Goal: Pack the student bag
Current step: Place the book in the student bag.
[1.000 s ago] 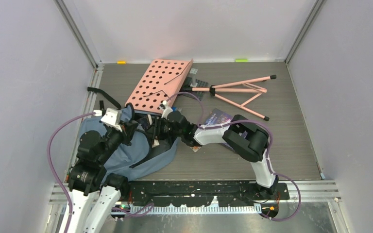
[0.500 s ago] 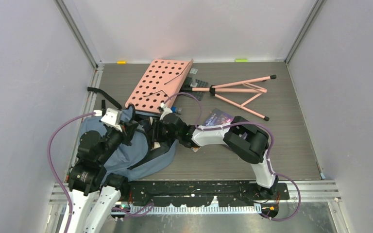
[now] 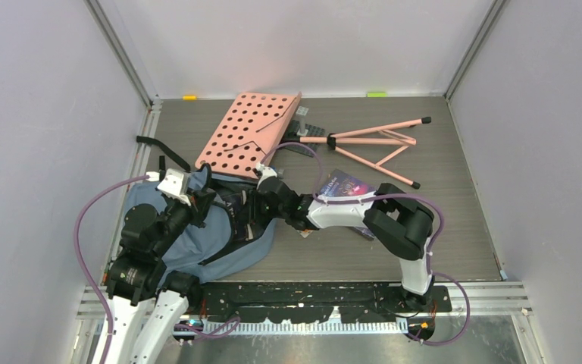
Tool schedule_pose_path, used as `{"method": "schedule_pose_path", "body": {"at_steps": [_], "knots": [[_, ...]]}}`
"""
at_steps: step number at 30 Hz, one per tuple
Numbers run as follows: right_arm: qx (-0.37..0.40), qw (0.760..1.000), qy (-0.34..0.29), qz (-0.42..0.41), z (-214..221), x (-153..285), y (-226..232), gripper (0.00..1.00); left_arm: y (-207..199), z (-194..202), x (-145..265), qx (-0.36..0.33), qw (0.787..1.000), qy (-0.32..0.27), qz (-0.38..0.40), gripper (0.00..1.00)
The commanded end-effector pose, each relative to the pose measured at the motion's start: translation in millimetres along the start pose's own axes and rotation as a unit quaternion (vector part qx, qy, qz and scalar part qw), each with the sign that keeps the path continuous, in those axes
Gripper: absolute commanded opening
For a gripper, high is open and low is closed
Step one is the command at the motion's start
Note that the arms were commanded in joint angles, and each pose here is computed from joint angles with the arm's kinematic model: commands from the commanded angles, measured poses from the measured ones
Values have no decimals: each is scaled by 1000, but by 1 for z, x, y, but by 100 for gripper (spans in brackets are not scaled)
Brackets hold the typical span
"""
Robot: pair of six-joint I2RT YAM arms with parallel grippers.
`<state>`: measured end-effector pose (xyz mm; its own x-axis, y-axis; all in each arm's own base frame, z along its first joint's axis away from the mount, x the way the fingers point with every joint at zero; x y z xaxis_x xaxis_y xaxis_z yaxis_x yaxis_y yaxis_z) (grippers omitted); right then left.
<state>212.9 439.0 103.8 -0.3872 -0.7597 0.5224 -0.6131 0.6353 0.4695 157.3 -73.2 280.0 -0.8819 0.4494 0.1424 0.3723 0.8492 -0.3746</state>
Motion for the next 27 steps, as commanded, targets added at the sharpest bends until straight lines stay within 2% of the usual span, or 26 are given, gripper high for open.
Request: {"method": "schedule_pose_path", "body": {"at_steps": [1,3,5,8,10,12,15,17,22,24,27], "knots": [[-10,998,-56,-40,-27,21,17,10,-14,-24,1,-19,998,-53,41,0],[-12,997,-65,-43,-30,26,19,9,-12,-27,3,-23,997,-64,32,0],[-9,997,-69,-43,-31,27,18,16,-10,-33,6,-24,996,-79,19,0],[8,998,-53,-14,-27,29,11,51,-8,-45,9,-24,995,-100,-1,0],[24,998,-56,-6,-30,40,9,65,-9,-53,9,-26,994,-109,-9,0],[51,996,-71,16,-39,57,7,71,-7,-58,8,-30,993,-116,-19,0],[97,992,-71,47,-49,86,3,75,-3,-61,3,-36,992,-117,-32,0],[114,987,-102,51,-69,117,11,78,0,-59,-1,-38,993,-110,-38,0],[135,980,-120,80,-82,158,10,83,3,-47,-9,-39,995,-84,-36,0],[145,977,-122,100,-85,171,5,84,3,-45,-10,-39,996,-79,-33,0],[142,968,-117,172,-84,191,-17,90,2,-40,-12,-38,997,-68,-23,0]]}}
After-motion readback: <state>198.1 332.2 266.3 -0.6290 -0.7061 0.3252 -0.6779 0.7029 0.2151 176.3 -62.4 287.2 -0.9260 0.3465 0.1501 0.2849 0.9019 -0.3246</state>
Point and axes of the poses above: each gripper's point midway between its finger pads, its own x axis back along the fingers, its own y axis along the line the jaws close on, z = x × y, the point moved 5 cm from there along x, back along the fingers, and after that the axes turned 15 degrees about x, right-handed, at the moved point
